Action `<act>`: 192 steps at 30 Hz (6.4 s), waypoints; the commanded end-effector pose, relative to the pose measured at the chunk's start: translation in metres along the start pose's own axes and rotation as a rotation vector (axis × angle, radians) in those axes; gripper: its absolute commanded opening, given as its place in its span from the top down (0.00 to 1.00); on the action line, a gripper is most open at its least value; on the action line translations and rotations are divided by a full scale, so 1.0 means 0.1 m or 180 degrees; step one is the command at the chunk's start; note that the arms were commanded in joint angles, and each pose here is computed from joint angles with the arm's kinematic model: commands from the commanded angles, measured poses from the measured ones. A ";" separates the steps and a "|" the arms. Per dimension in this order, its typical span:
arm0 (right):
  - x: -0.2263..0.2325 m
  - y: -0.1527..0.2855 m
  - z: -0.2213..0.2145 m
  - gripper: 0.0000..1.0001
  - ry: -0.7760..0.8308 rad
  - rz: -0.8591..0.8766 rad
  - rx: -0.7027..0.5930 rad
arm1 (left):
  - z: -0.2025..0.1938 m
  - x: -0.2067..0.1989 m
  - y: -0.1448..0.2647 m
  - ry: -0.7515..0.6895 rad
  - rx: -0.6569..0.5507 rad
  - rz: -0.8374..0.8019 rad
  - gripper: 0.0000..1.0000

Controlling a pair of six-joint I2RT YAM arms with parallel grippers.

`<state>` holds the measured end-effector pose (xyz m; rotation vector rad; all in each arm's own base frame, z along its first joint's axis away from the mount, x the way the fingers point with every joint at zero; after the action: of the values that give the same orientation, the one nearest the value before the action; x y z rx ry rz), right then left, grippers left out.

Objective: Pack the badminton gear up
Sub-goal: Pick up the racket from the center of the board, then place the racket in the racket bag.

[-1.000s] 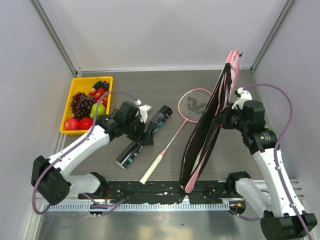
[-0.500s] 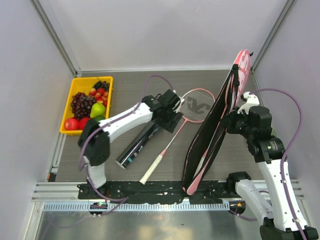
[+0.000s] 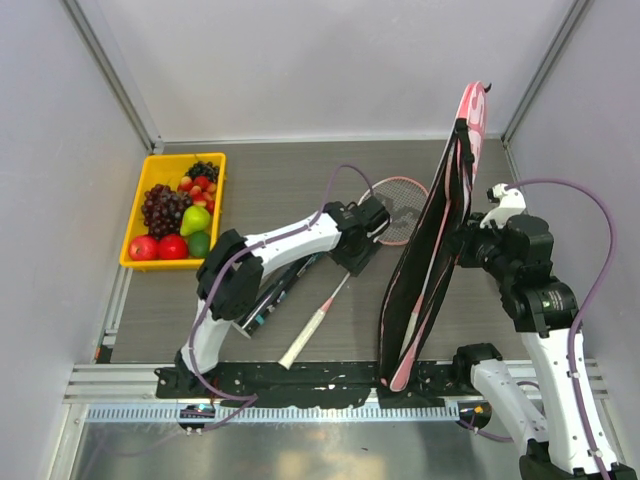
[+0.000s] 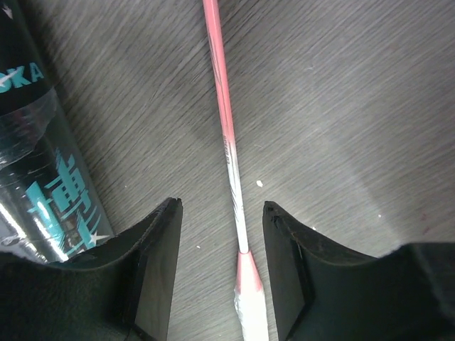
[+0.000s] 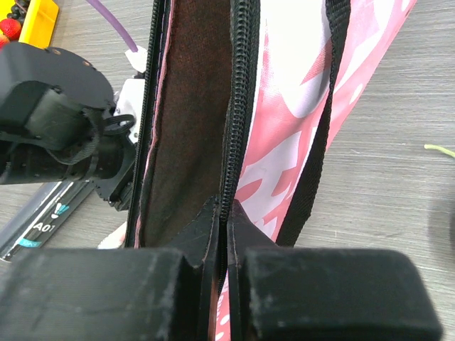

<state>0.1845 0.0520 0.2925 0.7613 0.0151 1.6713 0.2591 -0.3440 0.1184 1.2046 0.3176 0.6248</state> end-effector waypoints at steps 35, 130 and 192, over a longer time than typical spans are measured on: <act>0.15 0.13 0.27 0.95 0.0119 0.0216 -0.0447 | -0.12 -0.28 0.02 0.0358 -0.0043 -0.0551 1.00; 0.36 -0.29 0.27 0.94 -0.0042 0.0817 -0.0240 | -0.36 -1.34 1.52 0.1588 -0.2274 -0.4684 1.00; 0.65 -0.43 0.23 0.95 -0.0343 0.1580 0.0012 | -0.55 -0.22 1.60 0.0851 -0.1805 -0.0823 0.30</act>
<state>0.2195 0.1065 0.2651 1.1057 -0.0908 1.9397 0.1802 -0.3253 0.2682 0.3458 0.5540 0.4391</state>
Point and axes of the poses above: each gripper's point midway between its finger pads, its own y axis back along the fingers, its own x axis along the line the jaws close on, z = x × y, the point moved 5 cm from there along y, back along the fingers, and after that the axes turned 12 degrees about -y, right-handed, at the moved point
